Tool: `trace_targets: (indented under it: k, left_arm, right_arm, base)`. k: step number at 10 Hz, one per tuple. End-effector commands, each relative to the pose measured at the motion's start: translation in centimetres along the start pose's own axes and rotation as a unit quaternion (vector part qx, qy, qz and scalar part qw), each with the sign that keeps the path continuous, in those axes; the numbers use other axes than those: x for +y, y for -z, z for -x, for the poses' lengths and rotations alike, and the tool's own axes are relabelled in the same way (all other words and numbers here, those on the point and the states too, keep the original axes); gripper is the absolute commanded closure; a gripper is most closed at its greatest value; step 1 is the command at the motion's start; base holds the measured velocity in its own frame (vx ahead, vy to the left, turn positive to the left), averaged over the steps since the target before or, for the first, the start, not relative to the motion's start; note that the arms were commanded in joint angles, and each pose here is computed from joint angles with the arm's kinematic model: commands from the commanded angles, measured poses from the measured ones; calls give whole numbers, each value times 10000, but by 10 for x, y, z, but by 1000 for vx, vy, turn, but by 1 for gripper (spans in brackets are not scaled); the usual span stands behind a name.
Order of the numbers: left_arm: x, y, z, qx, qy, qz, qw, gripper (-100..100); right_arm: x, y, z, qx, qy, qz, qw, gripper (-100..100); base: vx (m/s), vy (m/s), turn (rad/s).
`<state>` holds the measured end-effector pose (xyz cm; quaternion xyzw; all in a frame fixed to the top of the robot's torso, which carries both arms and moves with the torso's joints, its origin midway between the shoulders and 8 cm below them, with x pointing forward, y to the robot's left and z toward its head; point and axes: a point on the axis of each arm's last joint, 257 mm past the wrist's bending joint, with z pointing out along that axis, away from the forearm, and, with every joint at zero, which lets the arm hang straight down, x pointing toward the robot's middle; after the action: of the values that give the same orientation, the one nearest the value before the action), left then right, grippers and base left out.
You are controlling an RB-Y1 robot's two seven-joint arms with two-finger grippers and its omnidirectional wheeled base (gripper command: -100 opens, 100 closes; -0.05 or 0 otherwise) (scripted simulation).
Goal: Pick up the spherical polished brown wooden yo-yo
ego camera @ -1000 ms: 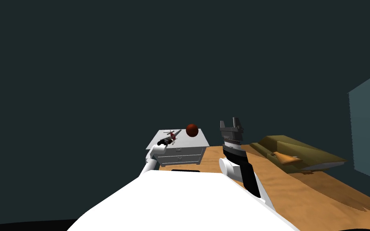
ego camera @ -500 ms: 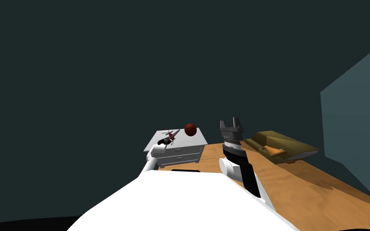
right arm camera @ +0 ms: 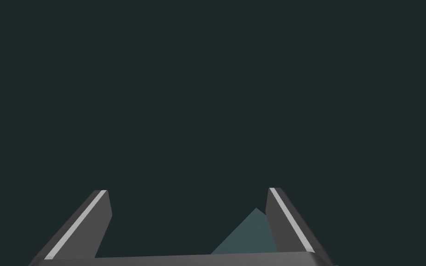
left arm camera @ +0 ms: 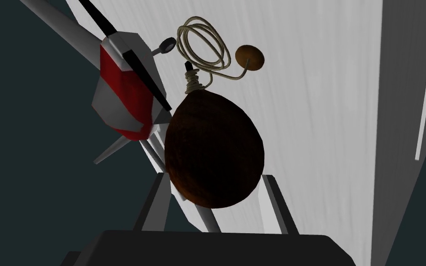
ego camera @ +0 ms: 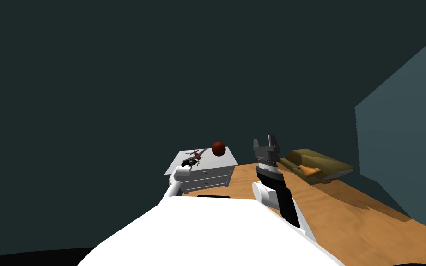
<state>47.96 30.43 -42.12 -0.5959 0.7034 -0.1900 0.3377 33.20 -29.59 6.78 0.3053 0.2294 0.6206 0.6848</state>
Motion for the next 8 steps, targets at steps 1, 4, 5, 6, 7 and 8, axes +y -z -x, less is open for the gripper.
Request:
trace_targets:
  k: [1, 4, 5, 6, 7, 8]
  left_arm:
    - [0, 0, 0, 0, 0, 0, 10000, 100]
    - [0, 0, 0, 1, -1, 4, 10000, 0]
    - [-4, 5, -5, 53, -68, -41, 10000, 100]
    - [-5, 8, -7, 79, -95, -50, 9999, 100]
    - [-6, 12, -11, 131, -150, -68, 9998, 100]
    - [-7, 15, -14, 158, -178, -77, 9997, 100]
  right_arm:
    - [0, 0, 0, 0, 0, 0, 10000, 0]
    - [0, 0, 0, 0, 0, 0, 10000, 0]
    - [0, 0, 0, 0, 0, 0, 10000, 0]
    - [0, 0, 0, 0, 1, 0, 10000, 0]
    - [0, 0, 0, 0, 0, 0, 10000, 0]
    - [0, 0, 0, 0, 0, 0, 10000, 0]
  base:
    - [0, 0, 0]
    - [0, 0, 0]
    - [22, -17, 166]
    - [34, -25, 160]
    - [30, -22, 148]
    - [22, -26, 82]
